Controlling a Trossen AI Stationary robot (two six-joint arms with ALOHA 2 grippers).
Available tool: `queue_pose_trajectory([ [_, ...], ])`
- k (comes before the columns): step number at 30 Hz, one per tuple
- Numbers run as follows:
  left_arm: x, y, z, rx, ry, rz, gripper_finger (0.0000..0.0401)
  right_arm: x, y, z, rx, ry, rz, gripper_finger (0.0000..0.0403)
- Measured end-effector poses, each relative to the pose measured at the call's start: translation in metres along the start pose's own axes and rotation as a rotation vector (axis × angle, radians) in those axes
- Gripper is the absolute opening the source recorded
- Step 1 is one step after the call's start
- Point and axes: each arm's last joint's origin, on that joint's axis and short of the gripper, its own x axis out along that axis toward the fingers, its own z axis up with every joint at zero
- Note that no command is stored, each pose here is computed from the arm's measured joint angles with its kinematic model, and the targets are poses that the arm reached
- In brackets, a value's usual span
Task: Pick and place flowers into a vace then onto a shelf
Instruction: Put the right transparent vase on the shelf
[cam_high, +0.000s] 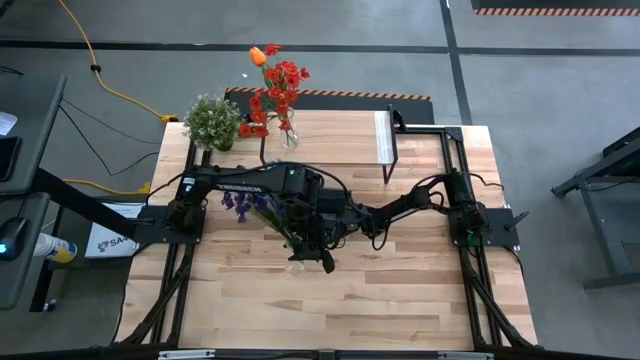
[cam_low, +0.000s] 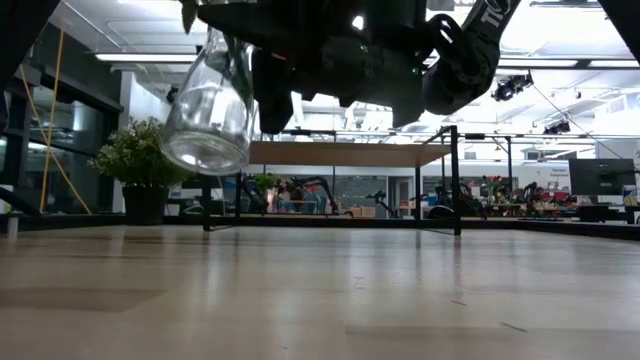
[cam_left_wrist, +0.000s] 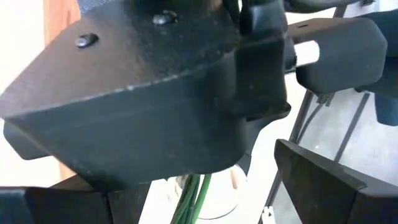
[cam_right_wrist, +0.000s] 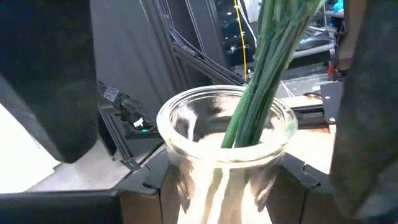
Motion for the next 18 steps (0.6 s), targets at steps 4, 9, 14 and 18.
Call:
queue_pose_trajectory([
  [4,-0.0001,0.0004,0.0002,-0.001,-0.003,0.008,0.0360,0.0000,-0.0004,-0.0010,-0.009,0.009,-0.008,0.0163],
  [9,-0.0001,0.0006,0.0003,-0.001,-0.005,0.012,0.0360,0.0000,-0.0011,-0.0023,-0.009,0.020,-0.020,0.0163],
  [14,-0.0004,0.0012,0.0001,0.010,-0.008,0.032,0.0360,0.0000,-0.0019,-0.0039,-0.011,0.032,-0.040,0.0163],
  [18,-0.0009,0.0011,0.0002,0.012,-0.011,0.032,0.0360,-0.0001,-0.0024,-0.0049,-0.012,0.039,-0.054,0.0163],
])
